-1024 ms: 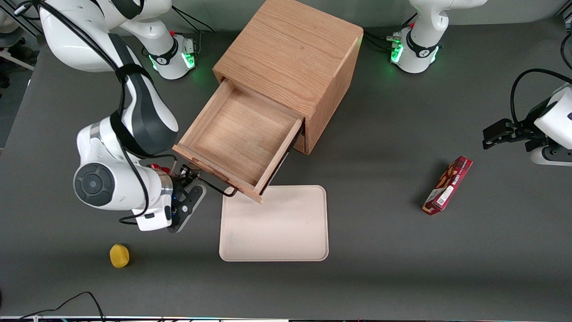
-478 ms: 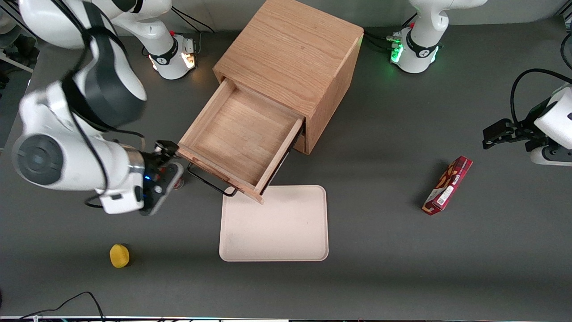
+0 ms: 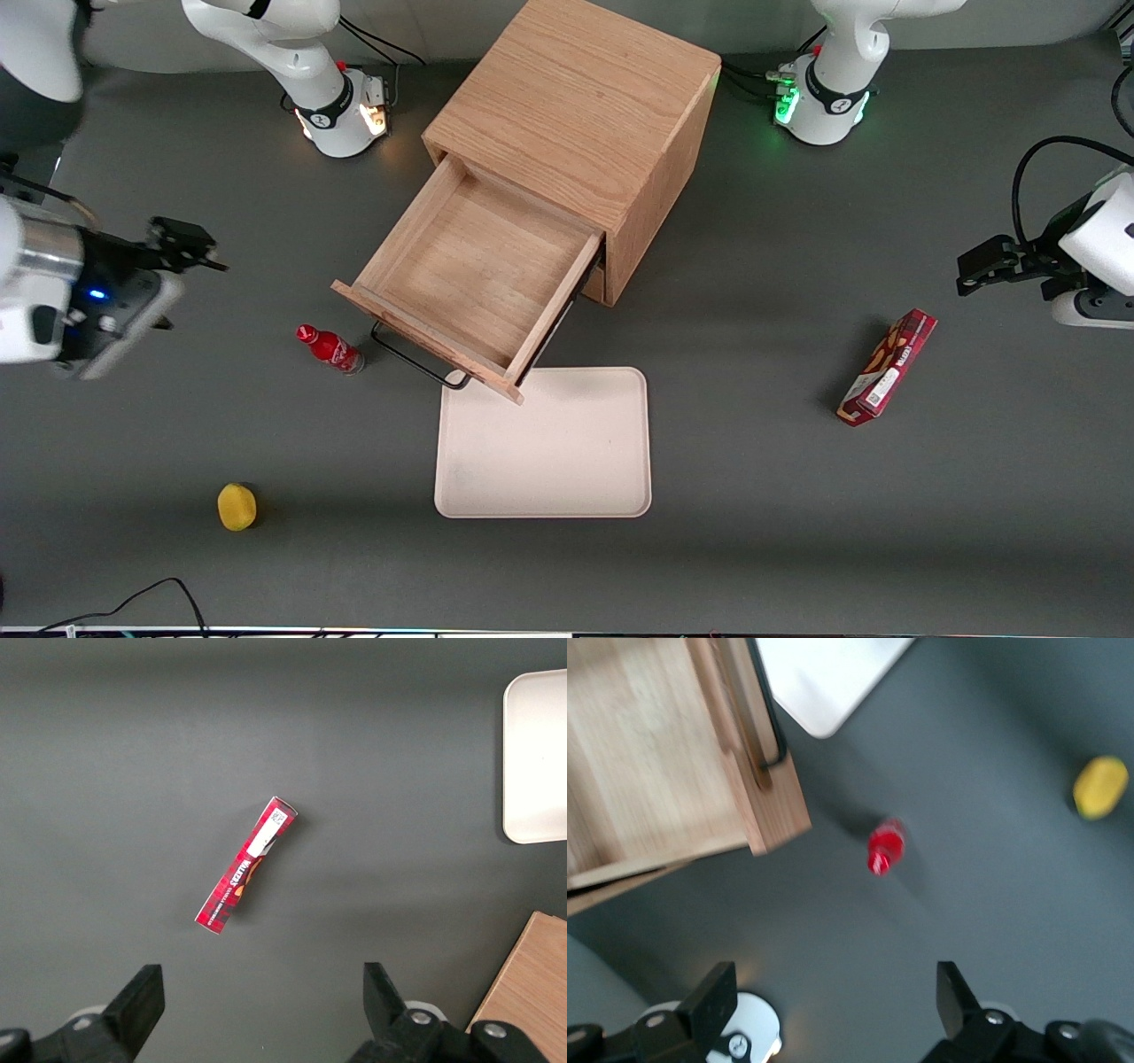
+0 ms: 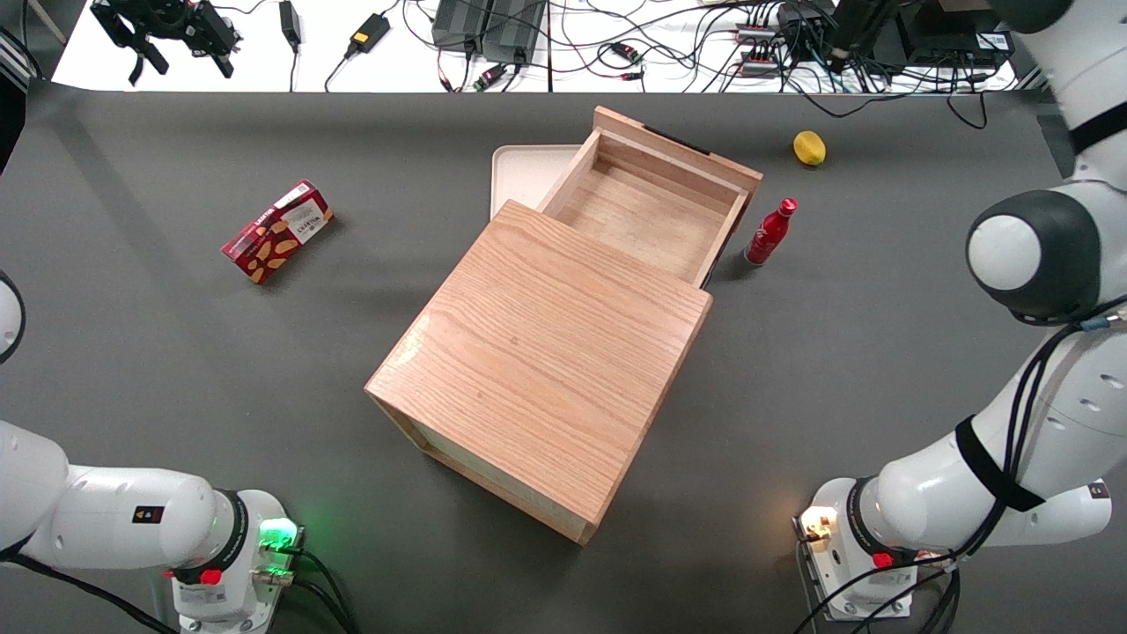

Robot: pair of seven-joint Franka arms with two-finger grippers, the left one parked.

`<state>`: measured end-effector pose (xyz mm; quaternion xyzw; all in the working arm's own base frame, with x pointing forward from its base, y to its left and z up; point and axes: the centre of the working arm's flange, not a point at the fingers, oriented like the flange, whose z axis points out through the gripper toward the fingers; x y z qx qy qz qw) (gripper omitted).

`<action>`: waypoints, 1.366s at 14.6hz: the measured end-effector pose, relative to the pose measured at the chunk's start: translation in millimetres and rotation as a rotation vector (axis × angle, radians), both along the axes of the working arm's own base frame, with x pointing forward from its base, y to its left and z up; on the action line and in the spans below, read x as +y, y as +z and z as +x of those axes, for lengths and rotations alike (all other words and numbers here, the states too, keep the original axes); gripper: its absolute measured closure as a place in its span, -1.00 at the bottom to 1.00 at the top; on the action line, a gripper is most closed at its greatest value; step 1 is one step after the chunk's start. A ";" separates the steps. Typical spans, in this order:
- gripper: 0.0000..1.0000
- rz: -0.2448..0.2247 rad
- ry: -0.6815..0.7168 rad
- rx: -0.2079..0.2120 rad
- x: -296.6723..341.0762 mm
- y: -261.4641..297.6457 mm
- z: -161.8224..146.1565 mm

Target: Open upper drawer

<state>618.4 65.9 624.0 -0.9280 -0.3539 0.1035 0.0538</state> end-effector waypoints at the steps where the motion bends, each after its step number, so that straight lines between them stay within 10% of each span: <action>1: -1.00 -0.023 -0.024 0.009 -4.1 3.2 -5.2; 7: -1.00 -0.104 -0.283 0.023 -57.0 23.8 -35.4; 15: -0.97 -0.169 -0.505 -0.064 -54.7 44.5 -98.8; 20: -1.00 -0.142 -0.596 -0.060 -42.6 43.9 -106.8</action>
